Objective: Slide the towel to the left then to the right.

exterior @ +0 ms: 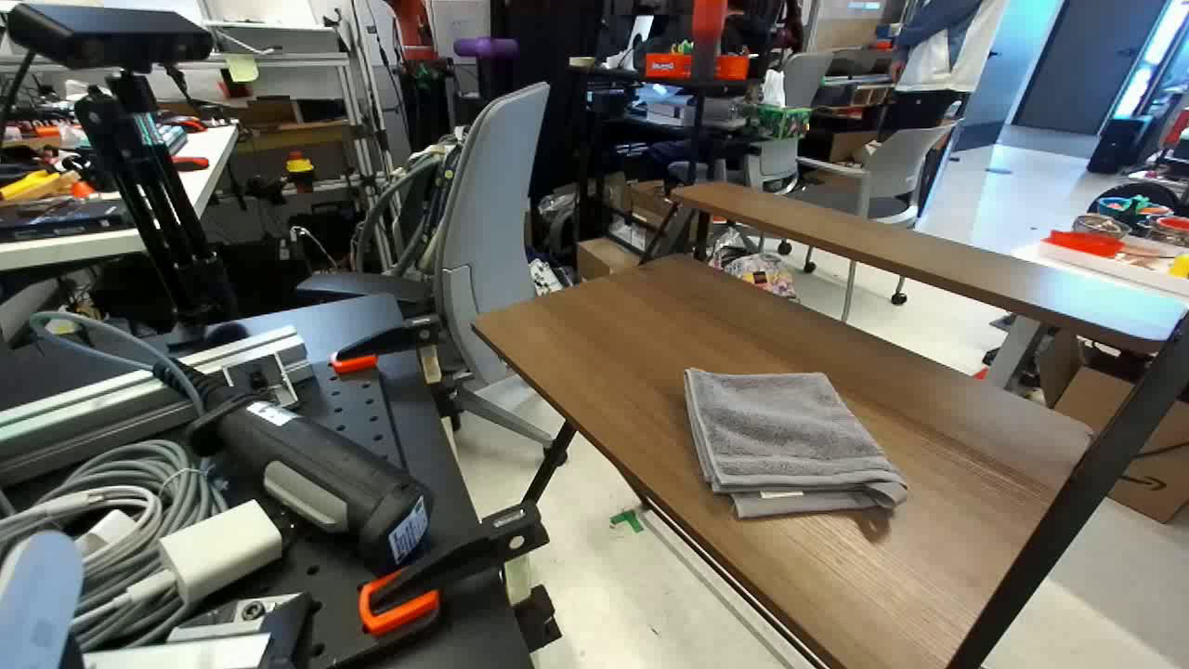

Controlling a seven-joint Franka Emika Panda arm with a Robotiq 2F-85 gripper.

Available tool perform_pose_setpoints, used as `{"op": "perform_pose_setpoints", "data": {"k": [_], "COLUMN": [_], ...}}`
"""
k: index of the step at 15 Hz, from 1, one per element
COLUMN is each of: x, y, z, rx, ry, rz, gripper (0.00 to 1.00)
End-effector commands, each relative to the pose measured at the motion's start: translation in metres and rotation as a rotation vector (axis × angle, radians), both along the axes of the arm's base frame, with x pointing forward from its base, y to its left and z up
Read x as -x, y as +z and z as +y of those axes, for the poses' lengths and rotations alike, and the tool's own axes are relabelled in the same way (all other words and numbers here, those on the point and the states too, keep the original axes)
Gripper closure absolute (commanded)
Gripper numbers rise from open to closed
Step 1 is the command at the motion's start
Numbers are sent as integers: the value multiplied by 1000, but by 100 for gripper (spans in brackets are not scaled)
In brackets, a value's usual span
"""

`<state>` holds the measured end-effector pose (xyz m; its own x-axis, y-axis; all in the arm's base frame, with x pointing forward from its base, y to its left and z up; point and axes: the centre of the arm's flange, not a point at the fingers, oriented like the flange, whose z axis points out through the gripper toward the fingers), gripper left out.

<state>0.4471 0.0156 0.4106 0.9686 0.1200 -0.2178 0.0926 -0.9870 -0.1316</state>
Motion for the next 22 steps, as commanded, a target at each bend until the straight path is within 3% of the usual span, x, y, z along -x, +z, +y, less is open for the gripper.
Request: {"op": "perform_pose_setpoints", "data": {"k": [1,5,9,17,22], "x": [0,-26,-71,-173,-209], "y": [0,-8,-39,-152,-217], "z": [0,7,16,-9,-49], "rx": [0,-35,-27,-10,10], "ry": [0,-30,-94,-241,-327], "rz": [0,-73,-132,-180,-203], "gripper": [0,0,0,0,0]}}
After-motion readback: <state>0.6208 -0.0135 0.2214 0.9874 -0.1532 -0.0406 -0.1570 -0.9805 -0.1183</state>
